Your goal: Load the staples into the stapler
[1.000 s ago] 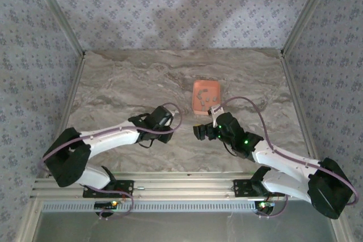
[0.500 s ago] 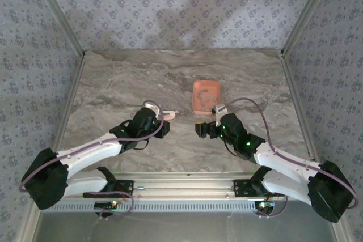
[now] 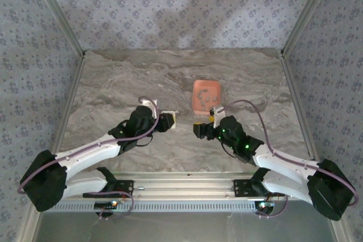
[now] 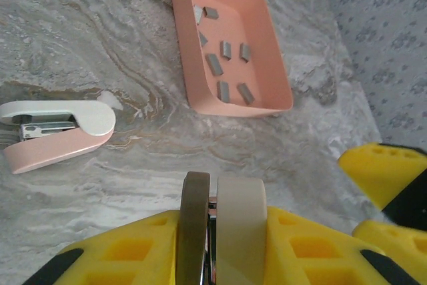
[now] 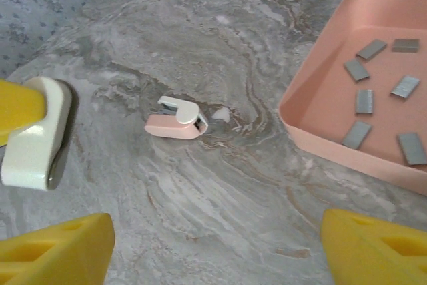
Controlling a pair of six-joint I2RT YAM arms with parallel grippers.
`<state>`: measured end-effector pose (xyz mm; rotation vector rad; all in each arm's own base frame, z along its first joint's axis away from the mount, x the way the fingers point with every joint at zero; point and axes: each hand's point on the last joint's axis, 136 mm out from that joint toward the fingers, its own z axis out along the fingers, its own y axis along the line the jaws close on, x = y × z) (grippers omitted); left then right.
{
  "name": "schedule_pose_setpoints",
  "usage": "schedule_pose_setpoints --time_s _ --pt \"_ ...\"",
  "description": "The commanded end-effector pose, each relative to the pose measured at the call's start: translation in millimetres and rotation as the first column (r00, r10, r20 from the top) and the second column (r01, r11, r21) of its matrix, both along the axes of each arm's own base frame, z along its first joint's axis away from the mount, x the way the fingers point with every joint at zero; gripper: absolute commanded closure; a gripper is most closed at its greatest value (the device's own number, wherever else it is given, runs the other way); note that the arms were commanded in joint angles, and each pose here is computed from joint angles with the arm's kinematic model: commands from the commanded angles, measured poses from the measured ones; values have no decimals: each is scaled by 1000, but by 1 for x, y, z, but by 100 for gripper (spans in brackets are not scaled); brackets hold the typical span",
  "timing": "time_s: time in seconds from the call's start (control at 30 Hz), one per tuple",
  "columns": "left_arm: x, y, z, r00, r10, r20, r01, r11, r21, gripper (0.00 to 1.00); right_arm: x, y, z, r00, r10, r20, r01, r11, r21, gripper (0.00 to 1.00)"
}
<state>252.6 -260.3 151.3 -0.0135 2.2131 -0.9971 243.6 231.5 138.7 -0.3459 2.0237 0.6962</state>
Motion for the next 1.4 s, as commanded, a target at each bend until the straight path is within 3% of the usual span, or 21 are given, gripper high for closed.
schedule_pose_setpoints --time_s 0.0,0.6,1.03,1.2,1.37 --pt "3 -5 11 999 32 -16 -34 992 -123 68 -3 14 5 999 31 15 -32 998 59 20" --pt "4 8 6 986 139 -93 -156 963 -219 67 -5 99 22 973 206 101 -218 968 126 27" --pt "6 13 8 972 191 -140 -226 923 -310 67 -5 119 18 967 226 120 -244 954 175 28" --pt "7 12 12 969 195 -152 -237 907 -347 67 -2 121 15 970 211 121 -231 955 184 34" --pt "7 12 14 967 199 -162 -247 895 -372 66 3 120 17 971 188 150 -214 958 188 48"
